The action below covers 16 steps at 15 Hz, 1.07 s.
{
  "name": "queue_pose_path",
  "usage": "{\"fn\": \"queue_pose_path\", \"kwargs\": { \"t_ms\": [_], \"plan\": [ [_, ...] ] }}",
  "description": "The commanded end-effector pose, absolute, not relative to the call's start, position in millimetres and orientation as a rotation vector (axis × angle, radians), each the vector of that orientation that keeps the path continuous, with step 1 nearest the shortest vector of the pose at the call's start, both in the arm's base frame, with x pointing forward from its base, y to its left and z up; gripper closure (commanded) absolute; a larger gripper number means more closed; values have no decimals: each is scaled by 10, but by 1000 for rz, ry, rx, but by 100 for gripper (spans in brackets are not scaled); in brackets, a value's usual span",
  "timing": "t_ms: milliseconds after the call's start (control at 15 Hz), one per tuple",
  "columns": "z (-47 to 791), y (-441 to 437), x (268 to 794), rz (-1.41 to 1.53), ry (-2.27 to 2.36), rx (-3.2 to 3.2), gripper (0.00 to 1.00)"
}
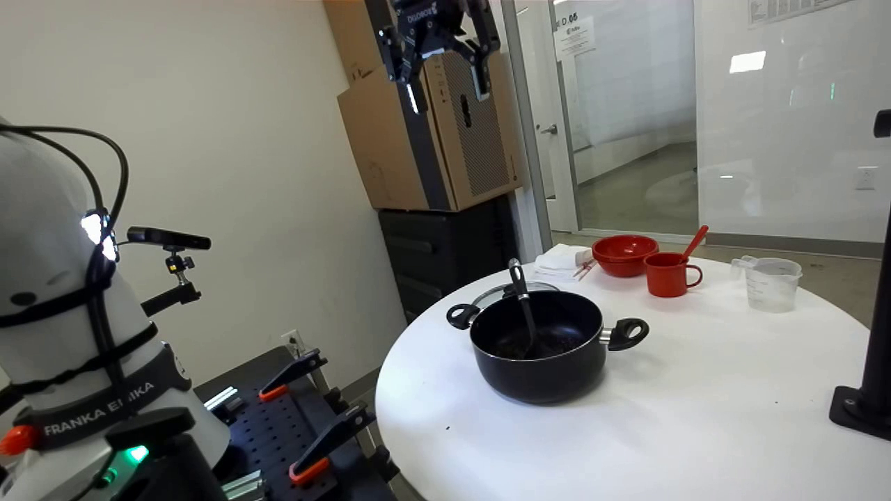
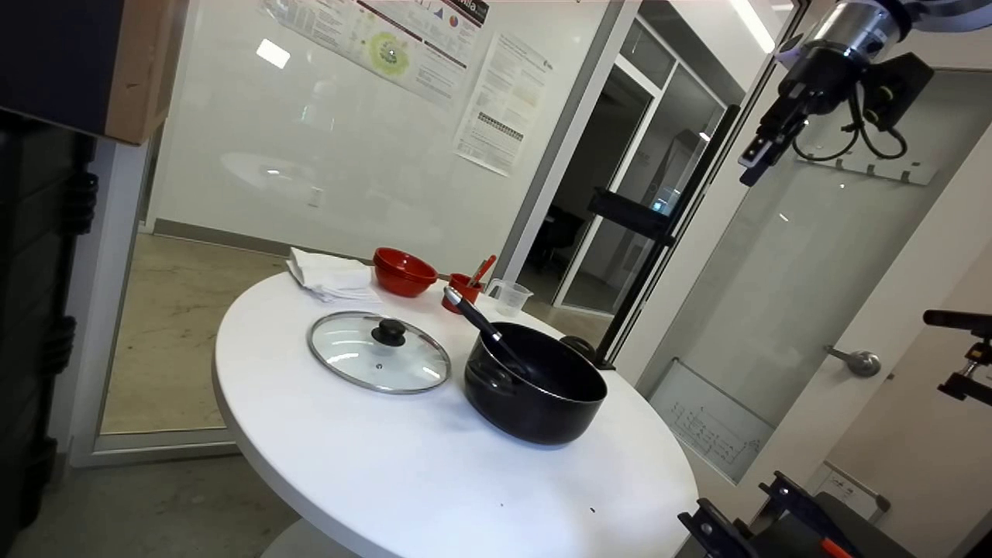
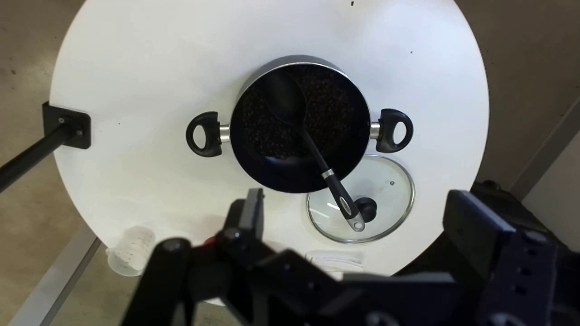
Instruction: Remove the black ladle from the black pot and put it on the table, put the lid on the black pot
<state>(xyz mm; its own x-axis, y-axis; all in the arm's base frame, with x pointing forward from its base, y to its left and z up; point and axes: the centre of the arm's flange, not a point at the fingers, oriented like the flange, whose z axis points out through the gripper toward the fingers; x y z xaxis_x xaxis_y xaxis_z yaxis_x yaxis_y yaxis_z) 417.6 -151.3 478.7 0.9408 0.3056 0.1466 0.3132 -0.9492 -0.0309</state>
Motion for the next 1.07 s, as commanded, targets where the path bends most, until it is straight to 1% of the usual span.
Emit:
{"fn": "queue_pose_path", "kwargs": {
  "t_ms": [0, 1000],
  "plan": [
    [4761, -1500, 4221, -204, -491, -3045, 0],
    [4767, -1512, 4260, -202, -490, -3049, 0]
  ]
}}
